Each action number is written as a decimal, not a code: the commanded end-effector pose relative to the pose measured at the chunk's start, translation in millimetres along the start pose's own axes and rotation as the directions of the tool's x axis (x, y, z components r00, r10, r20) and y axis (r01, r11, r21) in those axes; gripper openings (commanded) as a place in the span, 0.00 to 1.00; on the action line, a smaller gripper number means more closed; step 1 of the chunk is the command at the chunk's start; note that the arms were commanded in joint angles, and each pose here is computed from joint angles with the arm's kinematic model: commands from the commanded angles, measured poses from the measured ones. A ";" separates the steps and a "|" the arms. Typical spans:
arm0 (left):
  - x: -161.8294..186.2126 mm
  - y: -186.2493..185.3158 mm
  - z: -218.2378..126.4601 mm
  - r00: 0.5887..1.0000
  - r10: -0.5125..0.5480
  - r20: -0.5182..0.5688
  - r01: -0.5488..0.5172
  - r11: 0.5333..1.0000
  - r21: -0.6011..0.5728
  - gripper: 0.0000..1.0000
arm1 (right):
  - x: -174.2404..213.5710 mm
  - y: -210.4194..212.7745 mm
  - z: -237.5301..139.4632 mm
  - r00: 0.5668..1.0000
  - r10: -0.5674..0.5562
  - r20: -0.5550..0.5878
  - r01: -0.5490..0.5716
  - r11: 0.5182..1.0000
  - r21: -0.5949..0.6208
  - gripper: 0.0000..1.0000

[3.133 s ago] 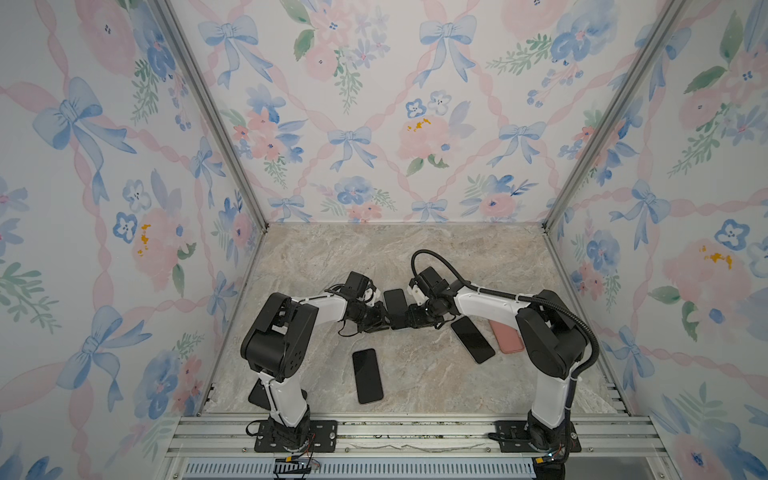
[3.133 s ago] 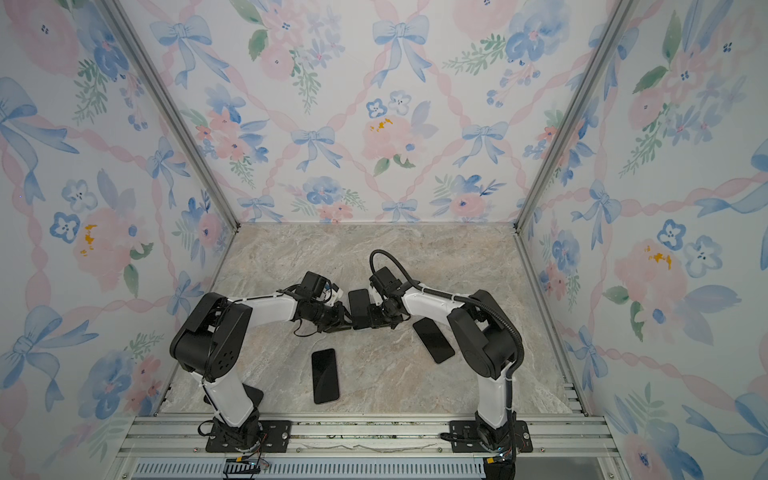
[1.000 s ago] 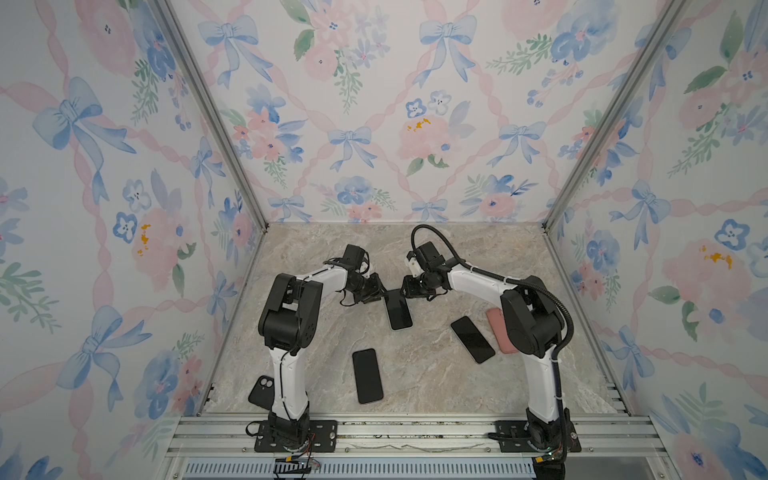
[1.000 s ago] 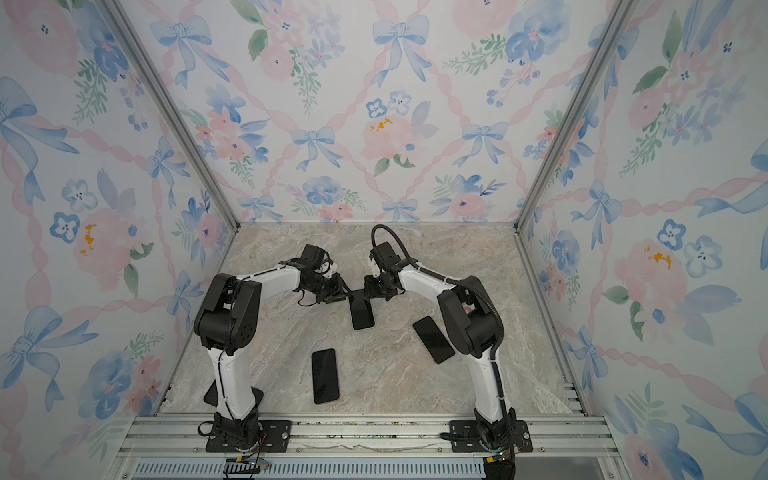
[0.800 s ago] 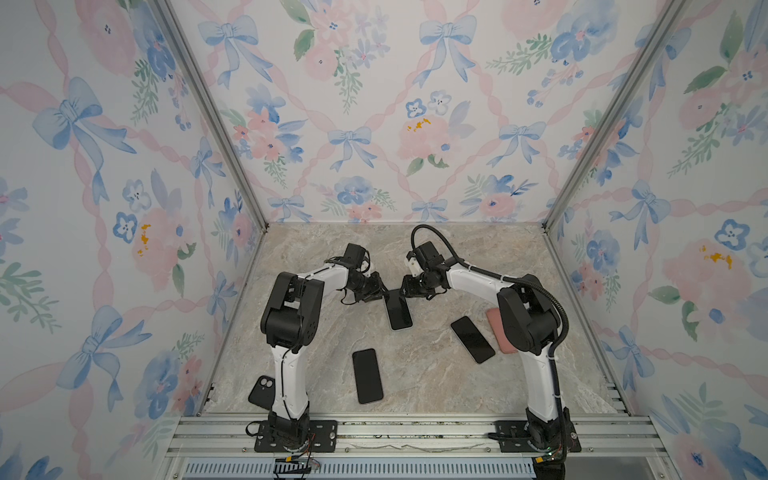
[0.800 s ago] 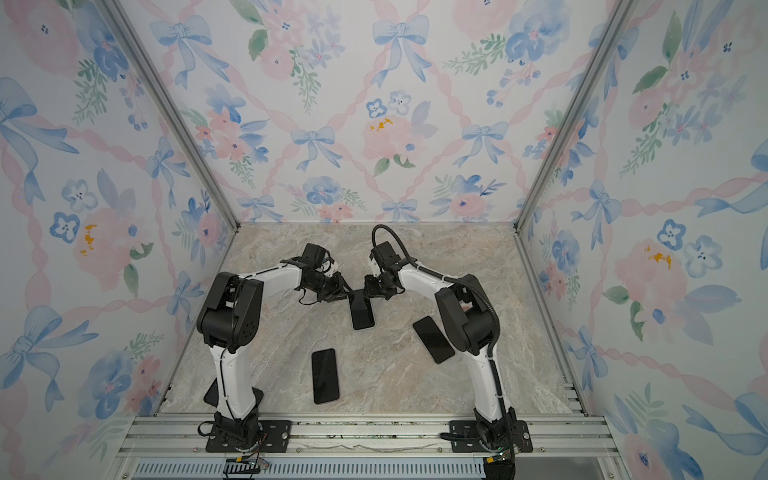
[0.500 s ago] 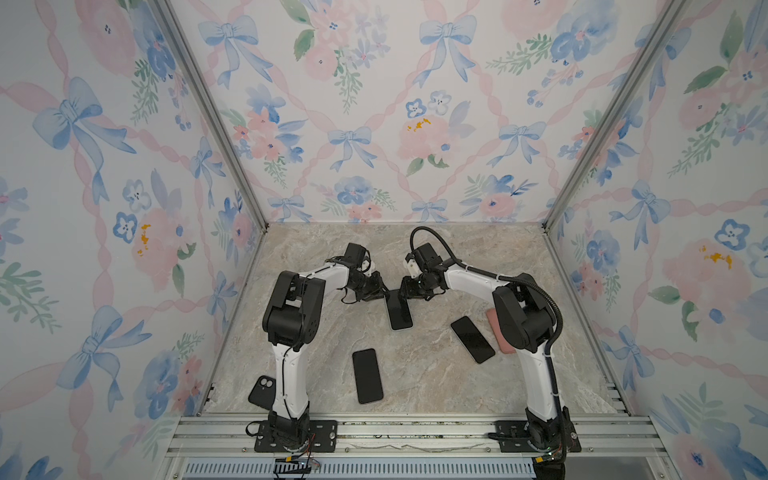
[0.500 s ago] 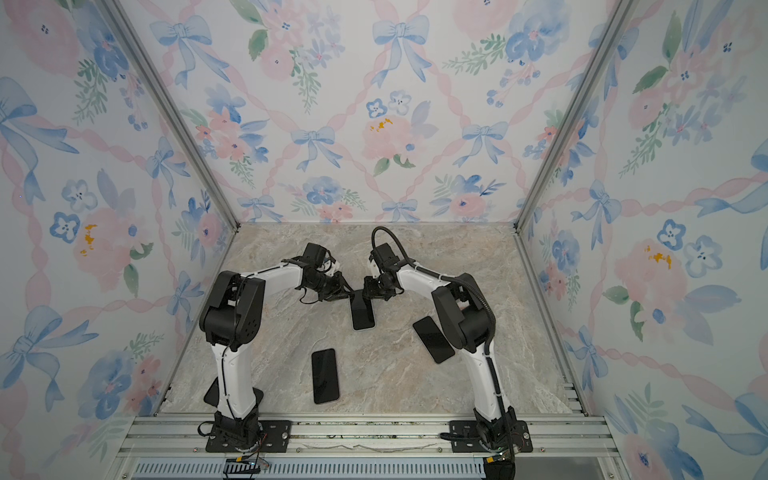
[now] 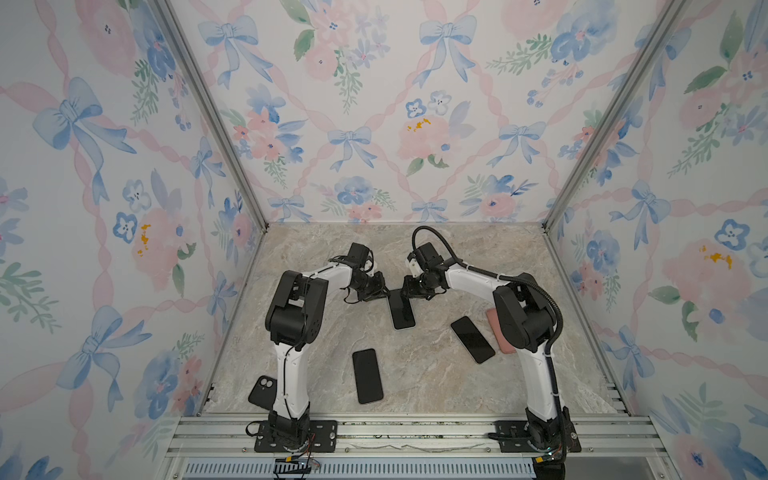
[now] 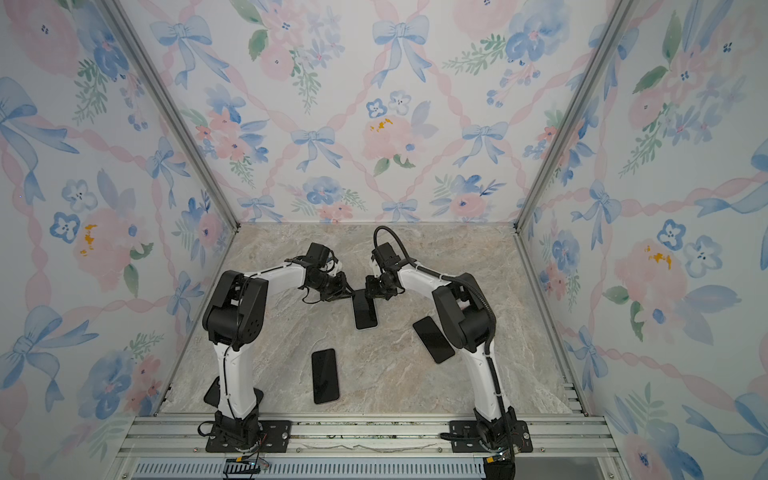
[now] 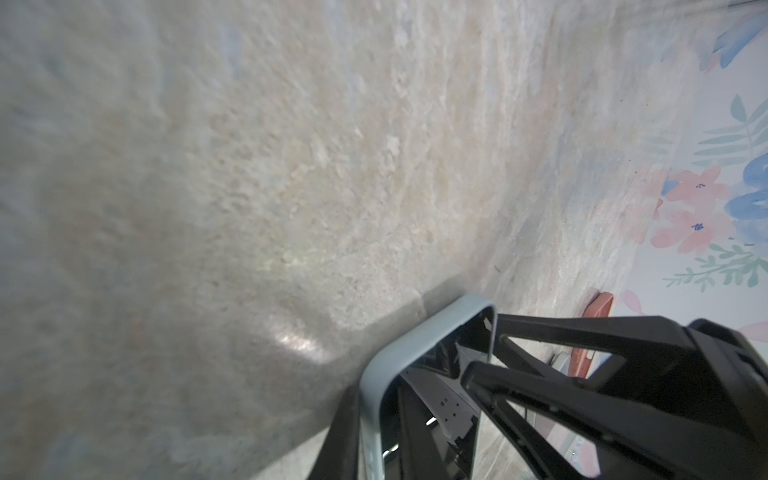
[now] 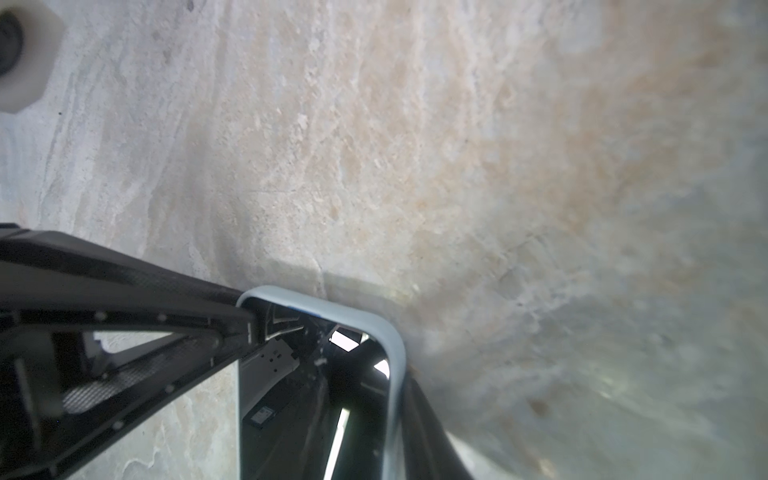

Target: Put the phone into the phone case

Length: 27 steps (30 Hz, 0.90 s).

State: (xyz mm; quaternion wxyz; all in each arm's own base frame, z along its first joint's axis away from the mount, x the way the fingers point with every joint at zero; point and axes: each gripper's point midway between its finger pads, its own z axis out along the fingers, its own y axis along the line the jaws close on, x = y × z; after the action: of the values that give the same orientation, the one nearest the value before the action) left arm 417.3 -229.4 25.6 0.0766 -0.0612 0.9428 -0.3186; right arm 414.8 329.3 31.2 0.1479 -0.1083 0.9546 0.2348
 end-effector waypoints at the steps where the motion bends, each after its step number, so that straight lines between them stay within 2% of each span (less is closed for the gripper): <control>1: 21.1 -5.4 18.2 0.997 0.032 -0.073 -0.032 0.999 0.002 0.14 | 13.9 2.9 10.3 0.999 0.005 -0.041 -0.005 1.000 -0.001 0.26; 8: 21.6 -5.8 16.9 0.997 0.035 -0.067 -0.036 0.999 -0.006 0.11 | 18.3 1.6 11.5 0.999 0.007 -0.047 -0.006 1.000 0.023 0.21; 13: 20.4 -10.0 10.2 0.998 0.047 -0.051 -0.047 0.999 -0.004 0.12 | 11.2 3.3 0.5 1.000 0.010 -0.027 -0.009 1.000 0.025 0.23; 15: 18.7 -12.8 1.5 0.998 0.058 -0.033 -0.059 0.998 -0.011 0.16 | 4.4 2.8 -12.3 1.000 0.009 -0.009 -0.009 0.999 0.043 0.27; 18: 20.4 -15.4 -14.5 0.997 0.076 0.002 -0.076 0.997 -0.031 0.25 | 0.4 2.0 -35.0 1.000 0.010 0.025 -0.012 0.996 0.094 0.41; 21: 28.8 -12.7 -28.8 0.996 0.084 0.025 -0.083 0.995 -0.052 0.33 | 8.0 8.9 -52.5 0.998 0.014 0.058 -0.021 0.993 0.114 0.56; 23: 38.1 -7.8 -34.7 0.996 0.086 0.027 -0.084 0.994 -0.068 0.37 | 16.1 10.6 -61.9 0.998 -0.001 0.069 -0.011 0.985 0.174 0.63; 27: 56.8 2.5 -43.9 0.995 0.094 0.023 -0.092 0.992 -0.091 0.38 | 42.4 8.0 -70.7 1.000 -0.001 0.014 -0.004 0.953 0.303 0.67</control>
State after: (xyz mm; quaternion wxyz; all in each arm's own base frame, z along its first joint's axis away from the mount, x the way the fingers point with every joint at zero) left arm 366.6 -221.5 56.2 0.1023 -0.0316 0.9507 -0.2911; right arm 379.9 314.1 85.7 0.1898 -0.0908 0.9650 0.1565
